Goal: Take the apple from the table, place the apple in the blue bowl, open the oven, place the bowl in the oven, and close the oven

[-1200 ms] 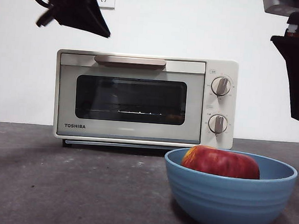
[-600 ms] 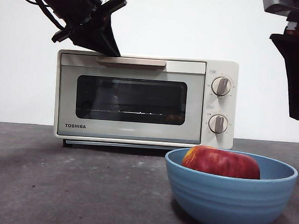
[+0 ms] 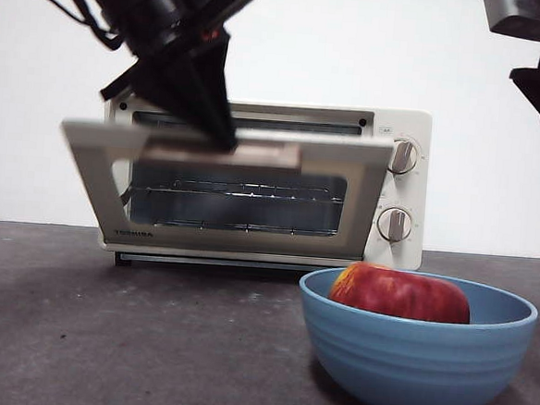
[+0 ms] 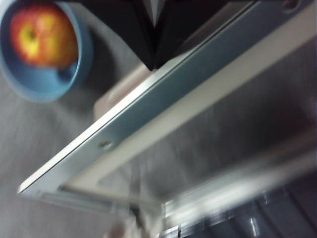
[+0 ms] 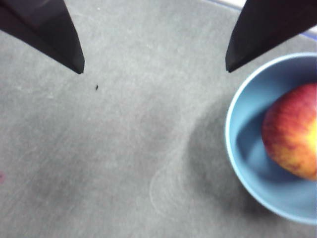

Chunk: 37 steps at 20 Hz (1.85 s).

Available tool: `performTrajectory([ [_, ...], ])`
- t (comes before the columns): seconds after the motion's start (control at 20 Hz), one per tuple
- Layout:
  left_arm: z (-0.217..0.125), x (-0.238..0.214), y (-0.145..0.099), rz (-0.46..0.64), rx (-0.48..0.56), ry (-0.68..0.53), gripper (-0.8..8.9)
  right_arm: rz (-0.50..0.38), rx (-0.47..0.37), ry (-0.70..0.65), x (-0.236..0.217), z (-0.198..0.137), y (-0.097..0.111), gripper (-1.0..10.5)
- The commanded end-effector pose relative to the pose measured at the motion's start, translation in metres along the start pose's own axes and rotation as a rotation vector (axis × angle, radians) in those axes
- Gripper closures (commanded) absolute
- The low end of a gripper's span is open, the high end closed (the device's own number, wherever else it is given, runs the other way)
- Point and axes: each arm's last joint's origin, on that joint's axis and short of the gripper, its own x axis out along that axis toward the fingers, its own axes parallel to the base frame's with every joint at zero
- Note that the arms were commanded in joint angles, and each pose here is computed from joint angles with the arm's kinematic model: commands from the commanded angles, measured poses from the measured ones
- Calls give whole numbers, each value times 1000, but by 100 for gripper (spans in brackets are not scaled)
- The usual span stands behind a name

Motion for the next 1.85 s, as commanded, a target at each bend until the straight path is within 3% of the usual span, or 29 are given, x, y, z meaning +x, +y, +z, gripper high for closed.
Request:
performTrajectory([
  [0.05,-6,13,3,52,17,79,806,6,4,-14,-4,-1,0,494],
  [0.2,-11,9,-6,22,25,114,806,41,4,-8,-6,-3,1,503],
  [0.35,-9,-11,-14,-18,38,66,806,94,6,-18,-6,-1,2,503],
  [0.7,-15,-99,-28,-7,73,-193,806,150,12,-67,0,4,0,512],
  [0.95,-45,-145,-28,24,40,-334,806,246,31,-95,28,-1,-5,521],
  [1.4,-147,-141,-9,73,-147,-434,807,318,68,-139,44,2,-12,594],
  [1.65,-161,-152,-16,68,-133,-479,807,369,68,-103,60,11,-9,634],
  [1.85,-165,-153,-17,69,-140,-460,807,362,74,-59,72,13,-8,713],
])
